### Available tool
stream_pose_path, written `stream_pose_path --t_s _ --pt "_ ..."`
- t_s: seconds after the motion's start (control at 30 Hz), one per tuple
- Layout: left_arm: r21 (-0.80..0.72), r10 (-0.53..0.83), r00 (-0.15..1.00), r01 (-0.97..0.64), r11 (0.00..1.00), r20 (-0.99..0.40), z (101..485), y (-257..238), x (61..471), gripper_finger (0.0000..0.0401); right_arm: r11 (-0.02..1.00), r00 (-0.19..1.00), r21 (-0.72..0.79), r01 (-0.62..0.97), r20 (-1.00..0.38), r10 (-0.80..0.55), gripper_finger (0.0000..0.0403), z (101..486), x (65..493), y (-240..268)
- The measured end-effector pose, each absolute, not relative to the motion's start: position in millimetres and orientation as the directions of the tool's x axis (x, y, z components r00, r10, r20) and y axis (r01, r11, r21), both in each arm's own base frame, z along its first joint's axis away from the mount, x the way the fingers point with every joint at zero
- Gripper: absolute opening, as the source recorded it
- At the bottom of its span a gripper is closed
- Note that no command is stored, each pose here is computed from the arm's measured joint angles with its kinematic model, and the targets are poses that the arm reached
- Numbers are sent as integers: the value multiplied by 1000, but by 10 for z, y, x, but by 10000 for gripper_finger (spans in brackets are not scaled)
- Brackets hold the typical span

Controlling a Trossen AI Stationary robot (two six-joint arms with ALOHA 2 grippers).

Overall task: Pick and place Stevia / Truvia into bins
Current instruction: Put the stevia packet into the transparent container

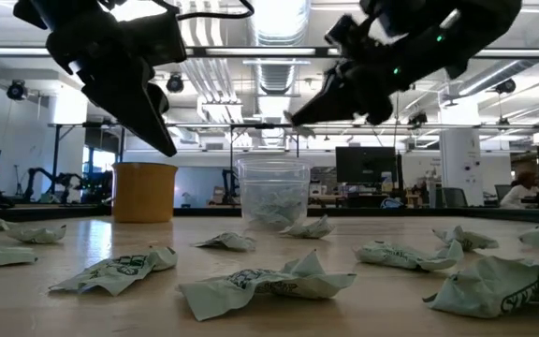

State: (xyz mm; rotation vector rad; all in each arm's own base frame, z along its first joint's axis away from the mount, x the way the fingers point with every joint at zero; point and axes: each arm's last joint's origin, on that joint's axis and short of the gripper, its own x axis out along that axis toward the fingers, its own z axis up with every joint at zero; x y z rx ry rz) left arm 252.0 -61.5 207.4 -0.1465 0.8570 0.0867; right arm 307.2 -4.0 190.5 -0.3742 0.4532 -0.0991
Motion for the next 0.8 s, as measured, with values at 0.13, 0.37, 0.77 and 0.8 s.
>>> stream_pose_path --t_s 0.13,0.37,0.77,0.8 --pt "-93 10 652 -125 988 -758 2074 -640 2512 187 939 877 -339 52 -433 -205 9 1789 3151 -163" --pt "-91 12 652 -123 988 -758 2074 -641 2511 187 955 853 -272 118 -464 -238 19 1676 3266 -293" --pt "-101 9 641 -134 986 -768 2061 -660 2500 187 948 866 -311 71 -452 -214 121 1837 3205 -197" --pt "-105 -4 625 -124 987 -781 2050 -673 2483 187 944 866 -325 51 -456 -204 127 1864 3186 -160"
